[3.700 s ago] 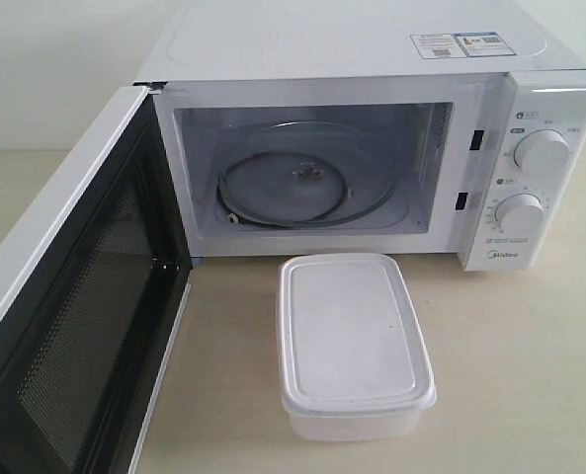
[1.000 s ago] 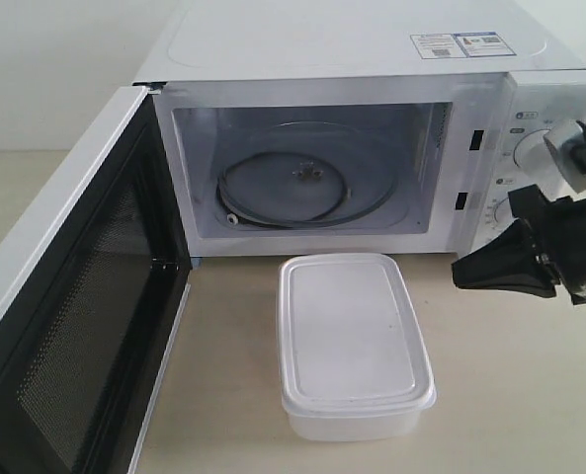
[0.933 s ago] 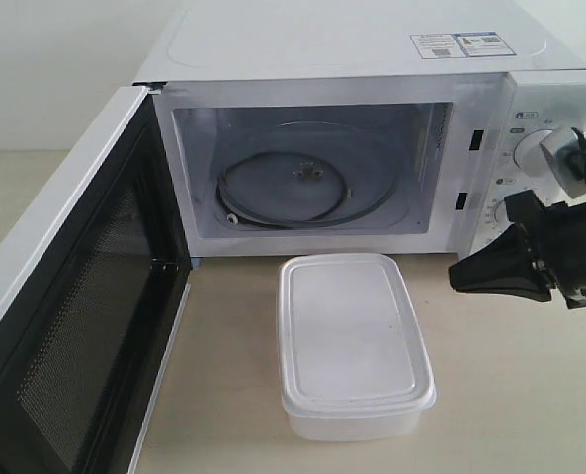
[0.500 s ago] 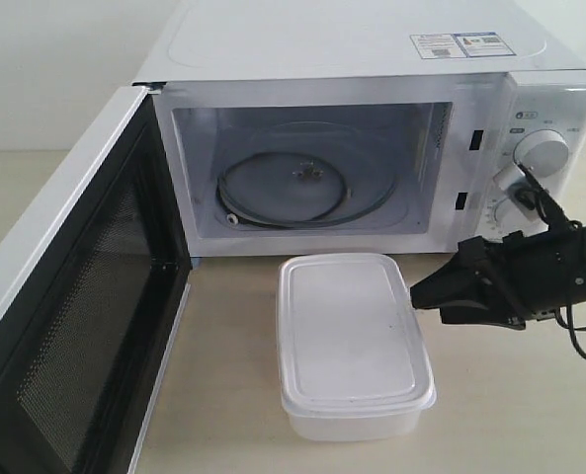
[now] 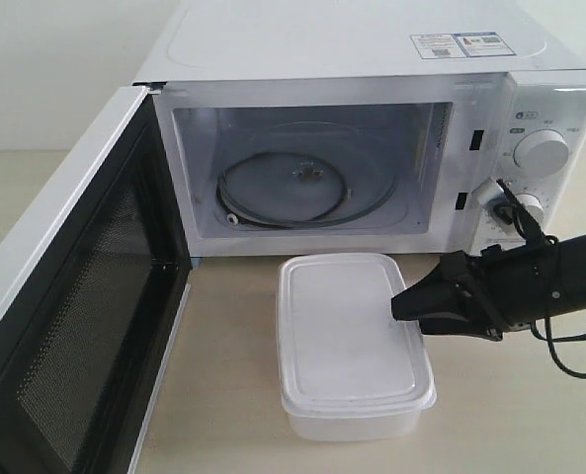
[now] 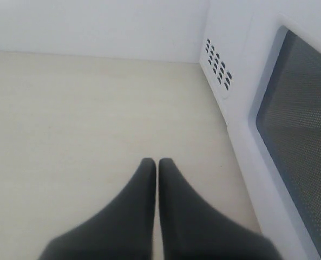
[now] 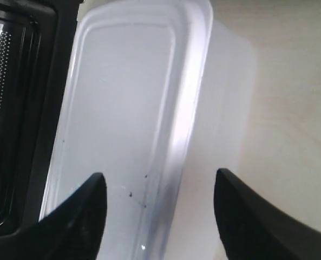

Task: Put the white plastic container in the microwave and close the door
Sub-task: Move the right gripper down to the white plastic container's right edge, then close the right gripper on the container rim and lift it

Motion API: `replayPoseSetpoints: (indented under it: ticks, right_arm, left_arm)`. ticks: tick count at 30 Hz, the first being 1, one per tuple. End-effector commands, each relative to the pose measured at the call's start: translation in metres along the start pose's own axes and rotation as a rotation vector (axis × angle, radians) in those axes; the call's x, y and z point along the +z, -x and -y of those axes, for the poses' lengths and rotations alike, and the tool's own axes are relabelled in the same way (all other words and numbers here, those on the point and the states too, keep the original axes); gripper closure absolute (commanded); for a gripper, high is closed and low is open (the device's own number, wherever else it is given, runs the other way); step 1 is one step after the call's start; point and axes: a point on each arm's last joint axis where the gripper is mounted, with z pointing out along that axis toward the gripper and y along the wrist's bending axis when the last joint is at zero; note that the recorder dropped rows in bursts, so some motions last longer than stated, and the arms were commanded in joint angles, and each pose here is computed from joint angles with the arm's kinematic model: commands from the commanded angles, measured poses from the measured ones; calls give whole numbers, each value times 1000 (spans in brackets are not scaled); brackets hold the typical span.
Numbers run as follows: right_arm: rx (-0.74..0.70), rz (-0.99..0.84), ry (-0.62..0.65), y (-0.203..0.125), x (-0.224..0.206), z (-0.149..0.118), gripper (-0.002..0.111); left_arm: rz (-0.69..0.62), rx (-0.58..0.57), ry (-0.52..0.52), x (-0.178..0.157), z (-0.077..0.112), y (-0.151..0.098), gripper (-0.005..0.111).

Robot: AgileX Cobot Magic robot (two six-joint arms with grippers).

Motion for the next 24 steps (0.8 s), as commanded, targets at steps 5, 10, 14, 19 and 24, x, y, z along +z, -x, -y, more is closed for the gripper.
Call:
replayPoseSetpoints:
  ticks: [5, 10, 14, 19, 24]
  right_arm:
    - [-20, 8, 30, 1, 2, -5, 52]
    - [-27, 1, 20, 0, 7, -7, 52]
    - [-39, -4, -30, 0, 10, -5, 53]
    - [-52, -11, -39, -1, 10, -5, 81]
    - [-61, -18, -34, -2, 10, -5, 109]
  left_arm:
    - [0, -1, 0, 0, 0, -1, 103]
    - [0, -1, 0, 0, 0, -1, 103]
    - [0, -1, 0, 0, 0, -1, 103]
    - [0, -1, 0, 0, 0, -1, 103]
    - [0, -1, 0, 0, 0, -1, 103]
